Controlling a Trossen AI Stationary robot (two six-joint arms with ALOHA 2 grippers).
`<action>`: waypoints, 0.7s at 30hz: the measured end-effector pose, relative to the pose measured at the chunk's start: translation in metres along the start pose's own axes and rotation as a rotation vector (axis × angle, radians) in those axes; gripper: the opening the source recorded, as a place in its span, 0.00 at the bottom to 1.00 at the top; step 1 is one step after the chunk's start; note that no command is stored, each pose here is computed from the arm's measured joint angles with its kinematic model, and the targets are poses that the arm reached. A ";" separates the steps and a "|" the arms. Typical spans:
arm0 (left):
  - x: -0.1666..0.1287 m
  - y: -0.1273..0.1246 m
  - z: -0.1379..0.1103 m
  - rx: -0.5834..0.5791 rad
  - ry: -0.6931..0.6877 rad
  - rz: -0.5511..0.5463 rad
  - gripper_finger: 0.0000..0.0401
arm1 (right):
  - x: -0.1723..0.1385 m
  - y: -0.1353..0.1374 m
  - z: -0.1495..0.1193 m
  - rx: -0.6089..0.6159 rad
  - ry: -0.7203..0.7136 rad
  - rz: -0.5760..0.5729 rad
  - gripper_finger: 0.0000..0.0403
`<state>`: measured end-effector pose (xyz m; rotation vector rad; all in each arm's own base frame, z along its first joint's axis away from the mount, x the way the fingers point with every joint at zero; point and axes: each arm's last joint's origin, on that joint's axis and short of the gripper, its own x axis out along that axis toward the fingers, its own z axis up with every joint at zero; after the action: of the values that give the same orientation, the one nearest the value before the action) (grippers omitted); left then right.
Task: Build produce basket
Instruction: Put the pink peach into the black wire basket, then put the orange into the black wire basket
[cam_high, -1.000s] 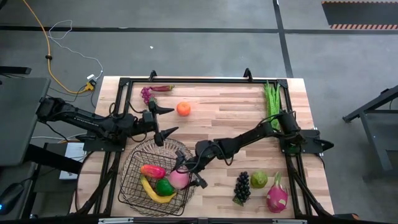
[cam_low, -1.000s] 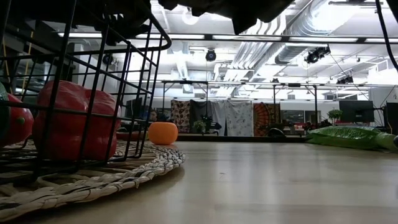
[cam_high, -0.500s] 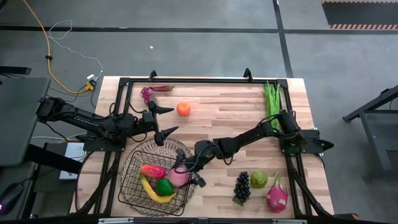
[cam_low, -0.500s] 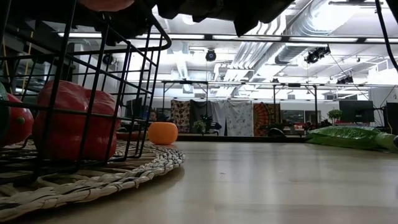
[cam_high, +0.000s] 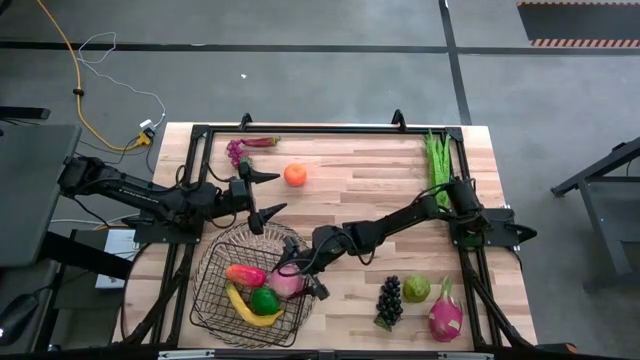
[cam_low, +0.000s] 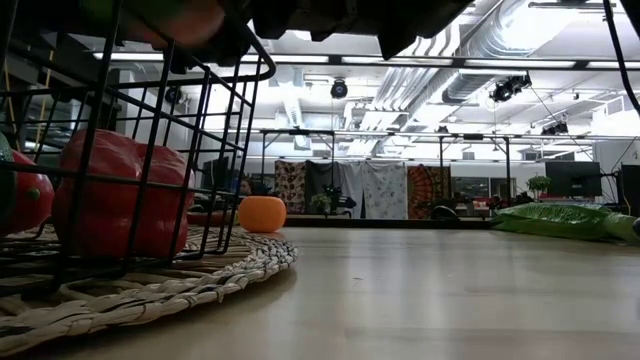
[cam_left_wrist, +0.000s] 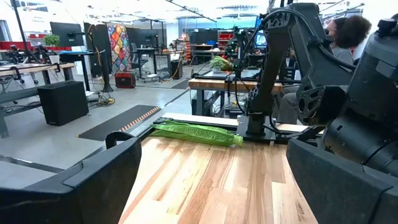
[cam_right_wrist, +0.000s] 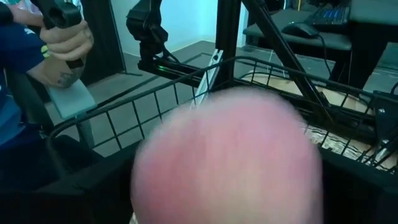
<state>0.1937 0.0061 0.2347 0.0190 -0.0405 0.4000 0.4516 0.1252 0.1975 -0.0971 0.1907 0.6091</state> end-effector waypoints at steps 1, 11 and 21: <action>0.000 0.000 0.000 0.000 0.000 0.000 0.97 | 0.000 0.000 0.000 0.000 0.000 0.000 0.97; 0.000 0.000 0.000 0.001 0.003 0.000 0.97 | -0.002 -0.002 0.003 -0.033 -0.005 -0.008 0.98; 0.000 0.000 -0.001 0.004 0.010 -0.001 0.97 | -0.045 -0.020 0.040 -0.001 0.093 -0.057 0.98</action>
<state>0.1937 0.0060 0.2336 0.0211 -0.0298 0.3996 0.4329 0.0890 0.2462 -0.1316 0.2768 0.5485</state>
